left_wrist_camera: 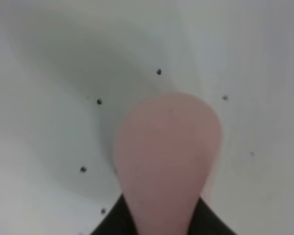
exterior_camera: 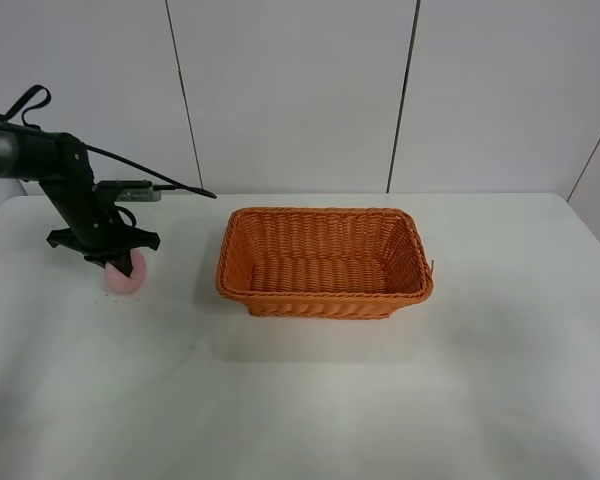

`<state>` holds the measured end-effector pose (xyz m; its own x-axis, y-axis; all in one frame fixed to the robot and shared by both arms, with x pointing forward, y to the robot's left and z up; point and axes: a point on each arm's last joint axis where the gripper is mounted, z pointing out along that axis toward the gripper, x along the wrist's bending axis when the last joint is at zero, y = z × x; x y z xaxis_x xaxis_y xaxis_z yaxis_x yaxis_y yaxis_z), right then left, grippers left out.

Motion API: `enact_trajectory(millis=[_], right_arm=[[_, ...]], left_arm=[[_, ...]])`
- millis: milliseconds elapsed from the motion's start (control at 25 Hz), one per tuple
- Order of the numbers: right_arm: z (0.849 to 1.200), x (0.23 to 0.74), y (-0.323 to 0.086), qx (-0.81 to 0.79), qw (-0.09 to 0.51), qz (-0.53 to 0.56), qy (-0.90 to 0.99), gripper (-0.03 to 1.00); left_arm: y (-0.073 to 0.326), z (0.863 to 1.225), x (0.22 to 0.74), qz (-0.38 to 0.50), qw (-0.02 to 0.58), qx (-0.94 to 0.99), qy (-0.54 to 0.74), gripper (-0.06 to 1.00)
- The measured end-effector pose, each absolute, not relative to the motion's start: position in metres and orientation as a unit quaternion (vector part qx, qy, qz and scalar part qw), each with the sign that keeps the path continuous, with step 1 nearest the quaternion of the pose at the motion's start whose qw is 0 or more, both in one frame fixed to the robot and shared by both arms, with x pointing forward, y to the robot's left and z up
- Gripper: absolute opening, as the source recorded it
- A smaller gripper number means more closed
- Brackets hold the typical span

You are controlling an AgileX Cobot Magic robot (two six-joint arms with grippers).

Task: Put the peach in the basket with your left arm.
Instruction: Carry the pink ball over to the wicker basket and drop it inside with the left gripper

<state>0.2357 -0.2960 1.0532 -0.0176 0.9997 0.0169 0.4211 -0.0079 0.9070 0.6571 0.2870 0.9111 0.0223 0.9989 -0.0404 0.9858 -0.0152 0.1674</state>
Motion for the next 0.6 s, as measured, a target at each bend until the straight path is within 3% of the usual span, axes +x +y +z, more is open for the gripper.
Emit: enact_trajectory(millis=[360,600], right_arm=[[1.053,0.236,-0.296,0.594,0.372,0.389,0.598,0.69],[1.053,0.236,-0.296,0.594,0.372,0.389,0.598,0.69]], left_arm=[[0.275,1.034,0.652,0.069,0.099,0.711,0.693,0.05],[0.212,1.082,0.648,0.074,0.126,0.746,0.650,0.05]])
